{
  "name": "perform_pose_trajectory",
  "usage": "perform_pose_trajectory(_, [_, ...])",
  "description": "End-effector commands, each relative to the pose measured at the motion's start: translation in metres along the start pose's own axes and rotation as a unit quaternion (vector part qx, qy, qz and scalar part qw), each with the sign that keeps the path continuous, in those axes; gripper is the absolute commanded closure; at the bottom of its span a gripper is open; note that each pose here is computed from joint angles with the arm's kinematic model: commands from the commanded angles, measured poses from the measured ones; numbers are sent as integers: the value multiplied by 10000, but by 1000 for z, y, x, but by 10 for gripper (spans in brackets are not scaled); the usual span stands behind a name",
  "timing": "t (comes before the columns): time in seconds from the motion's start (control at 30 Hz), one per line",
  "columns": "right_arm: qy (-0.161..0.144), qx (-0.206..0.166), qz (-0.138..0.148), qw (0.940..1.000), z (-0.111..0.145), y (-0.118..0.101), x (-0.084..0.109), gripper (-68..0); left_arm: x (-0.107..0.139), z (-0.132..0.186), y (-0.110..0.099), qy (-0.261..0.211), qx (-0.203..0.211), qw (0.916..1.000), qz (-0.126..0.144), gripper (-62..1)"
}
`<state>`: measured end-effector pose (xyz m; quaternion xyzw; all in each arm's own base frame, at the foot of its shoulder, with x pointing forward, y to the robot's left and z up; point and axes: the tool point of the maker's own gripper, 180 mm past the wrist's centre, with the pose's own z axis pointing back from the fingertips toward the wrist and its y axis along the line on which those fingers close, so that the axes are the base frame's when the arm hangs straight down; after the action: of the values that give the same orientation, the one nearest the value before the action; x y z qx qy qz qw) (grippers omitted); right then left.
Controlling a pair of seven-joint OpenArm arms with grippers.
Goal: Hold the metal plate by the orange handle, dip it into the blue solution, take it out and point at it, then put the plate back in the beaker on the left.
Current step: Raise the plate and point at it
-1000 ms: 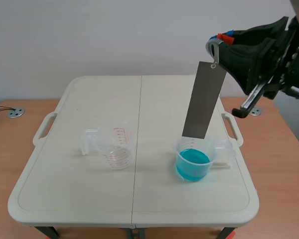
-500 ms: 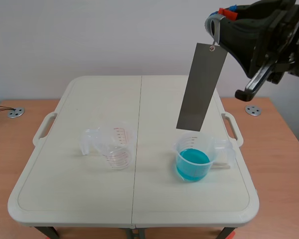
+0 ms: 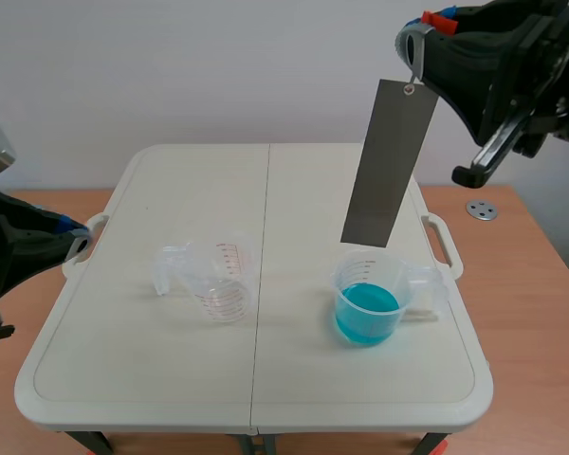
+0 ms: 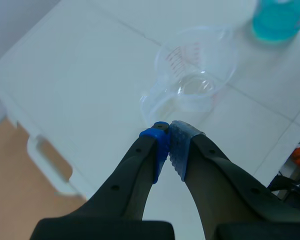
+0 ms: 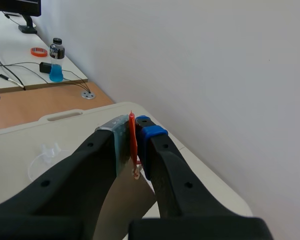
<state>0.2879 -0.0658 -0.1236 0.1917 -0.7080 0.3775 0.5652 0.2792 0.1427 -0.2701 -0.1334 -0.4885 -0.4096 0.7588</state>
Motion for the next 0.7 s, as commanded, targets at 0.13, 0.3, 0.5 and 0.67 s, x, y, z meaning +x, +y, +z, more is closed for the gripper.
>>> perform_pose_trajectory(0.13, [-154,59,128,9998,0,-1,13,-11,30,-28,-18,-345,-289,9990,-23,-19])
perform_pose_trajectory(0.3, [-131,58,128,9998,0,-1,12,-11,56,-51,-39,-686,-591,9959,-7,-19])
perform_pose_trajectory(0.5, [-129,58,128,9998,0,-1,12,-11,78,-71,-63,-914,-871,9920,36,-19])
perform_pose_trajectory(0.67, [-119,57,129,9998,0,-1,12,-11,88,-86,-77,-950,-1015,9903,39,-19])
